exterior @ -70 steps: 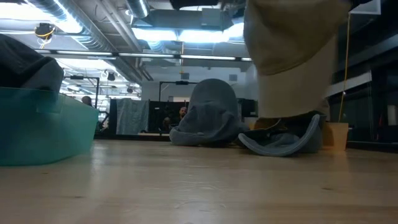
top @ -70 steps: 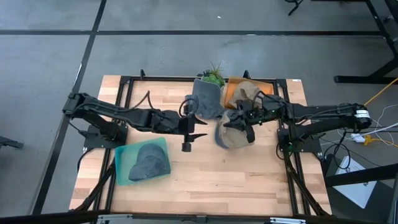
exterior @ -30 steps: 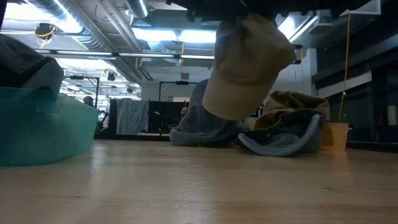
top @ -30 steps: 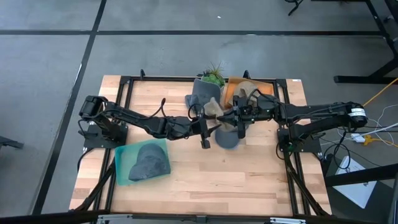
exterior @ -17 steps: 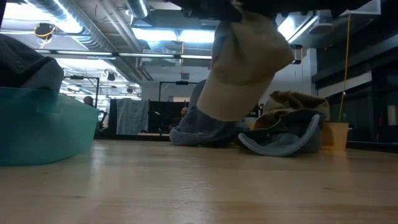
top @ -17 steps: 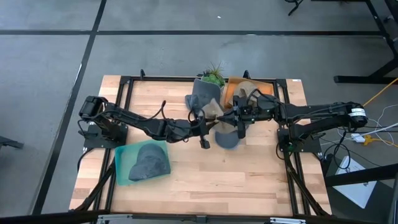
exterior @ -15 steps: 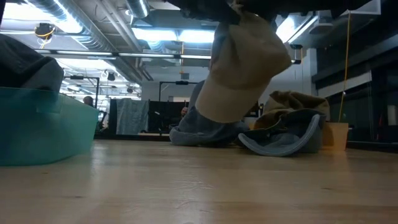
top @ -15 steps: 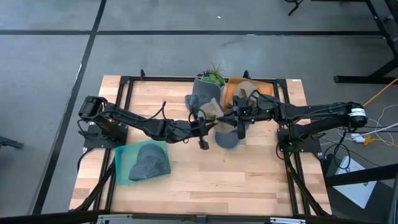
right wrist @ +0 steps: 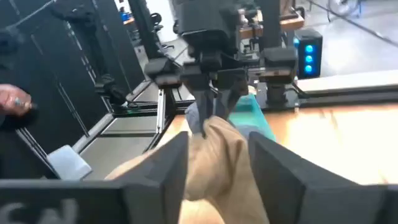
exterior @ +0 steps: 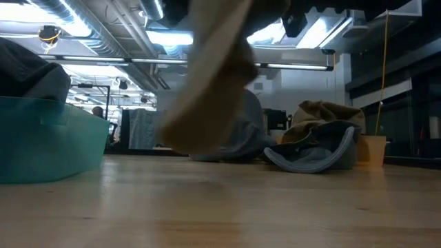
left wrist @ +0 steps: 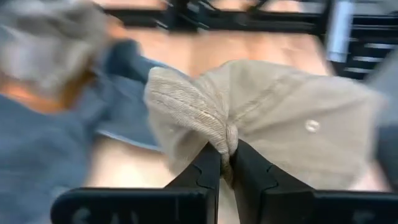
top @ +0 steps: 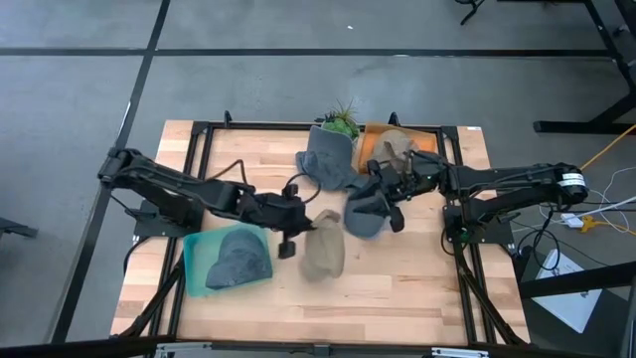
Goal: Pick & Place hat
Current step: Put the brown cap into the orange bin
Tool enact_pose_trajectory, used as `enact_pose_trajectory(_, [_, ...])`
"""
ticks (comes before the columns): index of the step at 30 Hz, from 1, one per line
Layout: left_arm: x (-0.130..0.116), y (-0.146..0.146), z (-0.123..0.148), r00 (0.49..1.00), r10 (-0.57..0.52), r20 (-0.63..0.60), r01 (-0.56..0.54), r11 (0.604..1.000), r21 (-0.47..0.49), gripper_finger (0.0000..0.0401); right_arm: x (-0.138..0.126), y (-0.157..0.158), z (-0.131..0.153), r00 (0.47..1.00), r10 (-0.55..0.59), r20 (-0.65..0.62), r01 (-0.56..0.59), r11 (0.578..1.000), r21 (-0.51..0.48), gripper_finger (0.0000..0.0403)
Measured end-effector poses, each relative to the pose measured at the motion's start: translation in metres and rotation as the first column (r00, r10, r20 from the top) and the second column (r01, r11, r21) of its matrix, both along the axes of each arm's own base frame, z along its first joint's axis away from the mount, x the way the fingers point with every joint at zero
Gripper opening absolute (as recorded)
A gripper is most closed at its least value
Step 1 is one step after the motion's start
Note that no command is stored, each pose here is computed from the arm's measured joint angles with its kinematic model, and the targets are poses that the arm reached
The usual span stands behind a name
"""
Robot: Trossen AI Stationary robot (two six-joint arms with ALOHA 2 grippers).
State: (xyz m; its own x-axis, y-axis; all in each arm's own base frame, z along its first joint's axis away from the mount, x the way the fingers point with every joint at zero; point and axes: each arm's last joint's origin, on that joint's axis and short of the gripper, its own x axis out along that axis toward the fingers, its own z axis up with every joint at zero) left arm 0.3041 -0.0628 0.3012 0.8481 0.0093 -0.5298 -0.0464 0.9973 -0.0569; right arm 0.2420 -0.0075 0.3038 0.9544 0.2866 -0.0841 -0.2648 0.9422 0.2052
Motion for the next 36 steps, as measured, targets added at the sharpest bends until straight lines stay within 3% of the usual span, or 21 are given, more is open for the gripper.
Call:
enact_pose_trajectory(3, [-0.008, 0.002, 0.008, 0.997, -0.074, -0.009, 0.073, 0.991, -0.116, 0.0018, 0.004, 0.005, 0.0, 0.999, 0.027, 0.037, -0.025, 0.998, -0.05, 0.0199])
enact_pose_trajectory(7, [-0.013, 0.003, 0.011, 0.989, -0.15, -0.015, 0.145, 0.973, -0.179, 0.0019, 0.011, 0.012, -0.004, 0.994, 0.076, 0.079, -0.061, 0.981, -0.182, 0.0228])
enact_pose_trajectory(10, [-0.014, 0.002, 0.012, 0.978, -0.207, -0.009, 0.2, 0.955, -0.217, 0.0019, 0.016, 0.016, -0.01, 0.991, 0.099, 0.095, -0.065, 0.948, -0.31, 0.0235])
enact_pose_trajectory(15, [-0.012, 0.001, 0.012, 0.967, -0.257, -0.002, 0.248, 0.936, -0.248, 0.002, 0.026, 0.016, -0.021, 0.997, 0.011, 0.082, 0.025, 0.903, -0.428, 0.0227])
enact_pose_trajectory(36, [-0.009, 0.011, 0.013, 0.976, -0.219, 0.015, 0.215, 0.943, -0.255, 0.0021, 0.068, 0.028, -0.022, 0.999, 0.05, 0.009, -0.041, 0.9, -0.434, 0.0213])
